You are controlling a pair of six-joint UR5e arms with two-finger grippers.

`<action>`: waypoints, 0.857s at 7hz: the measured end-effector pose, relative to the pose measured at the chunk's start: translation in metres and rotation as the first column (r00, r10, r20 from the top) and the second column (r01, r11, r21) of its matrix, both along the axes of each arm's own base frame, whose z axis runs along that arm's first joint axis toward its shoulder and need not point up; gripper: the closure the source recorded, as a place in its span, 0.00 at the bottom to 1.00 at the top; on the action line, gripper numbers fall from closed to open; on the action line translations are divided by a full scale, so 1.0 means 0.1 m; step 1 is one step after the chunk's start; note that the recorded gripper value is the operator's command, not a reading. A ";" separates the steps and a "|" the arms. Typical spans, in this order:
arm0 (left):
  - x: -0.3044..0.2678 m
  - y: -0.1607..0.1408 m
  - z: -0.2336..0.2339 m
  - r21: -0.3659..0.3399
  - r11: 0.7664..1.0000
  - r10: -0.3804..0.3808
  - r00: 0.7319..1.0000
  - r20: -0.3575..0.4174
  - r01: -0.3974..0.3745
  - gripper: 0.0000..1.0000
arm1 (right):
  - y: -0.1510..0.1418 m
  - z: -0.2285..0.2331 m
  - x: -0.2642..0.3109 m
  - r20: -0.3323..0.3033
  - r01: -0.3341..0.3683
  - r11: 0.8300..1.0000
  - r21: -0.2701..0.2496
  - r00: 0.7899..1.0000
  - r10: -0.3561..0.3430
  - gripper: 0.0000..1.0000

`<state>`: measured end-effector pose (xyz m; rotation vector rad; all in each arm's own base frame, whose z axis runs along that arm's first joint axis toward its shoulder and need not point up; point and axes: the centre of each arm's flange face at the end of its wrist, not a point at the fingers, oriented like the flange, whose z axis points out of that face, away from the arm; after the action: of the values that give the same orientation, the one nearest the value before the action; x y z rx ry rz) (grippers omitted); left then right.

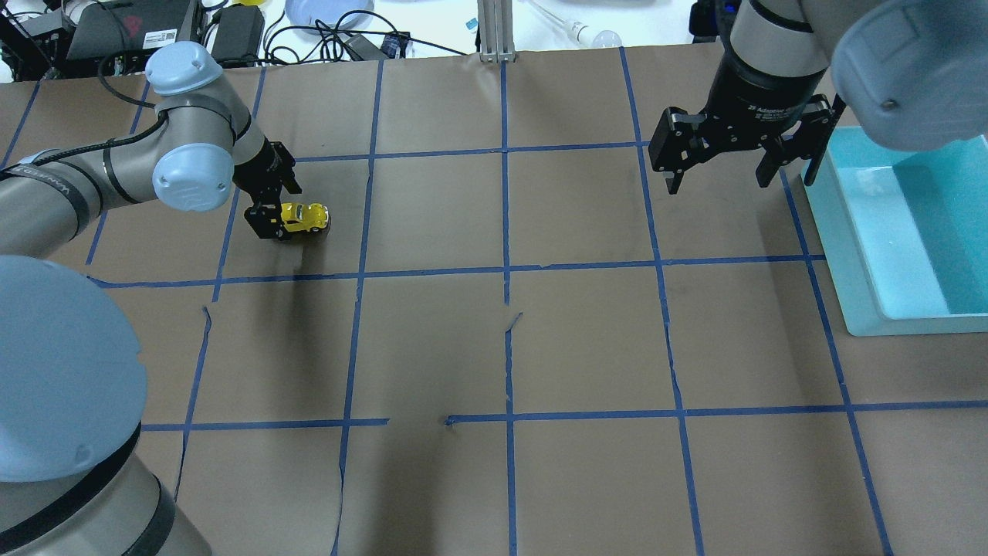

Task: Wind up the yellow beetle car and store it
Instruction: 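Lower the left gripper and grasp the yellow car, then drag the held car along the table toward the right arm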

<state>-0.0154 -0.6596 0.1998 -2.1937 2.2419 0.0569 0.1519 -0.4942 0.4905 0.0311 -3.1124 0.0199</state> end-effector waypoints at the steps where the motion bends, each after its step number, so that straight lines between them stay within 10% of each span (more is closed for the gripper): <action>1: 0.01 -0.02 -0.01 0.000 1.000 0.004 1.000 0.002 -0.004 0.23 | -0.02 0.05 0.00 0.003 0.001 1.000 -0.020 1.000 -0.001 0.00; 5: 0.03 -0.04 -0.06 0.006 1.000 0.027 1.000 0.001 -0.027 1.00 | -0.09 0.08 0.02 0.002 -0.005 0.997 -0.083 1.000 0.005 0.00; 6: 0.07 -0.04 -0.05 0.004 0.999 0.036 0.999 -0.003 -0.036 1.00 | -0.11 0.05 0.02 -0.003 -0.008 0.997 -0.080 1.000 0.008 0.00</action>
<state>-0.0087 -0.6641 0.1946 -2.2334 2.2013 0.0648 0.1541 -0.5055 0.4958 0.0413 -3.1059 0.1452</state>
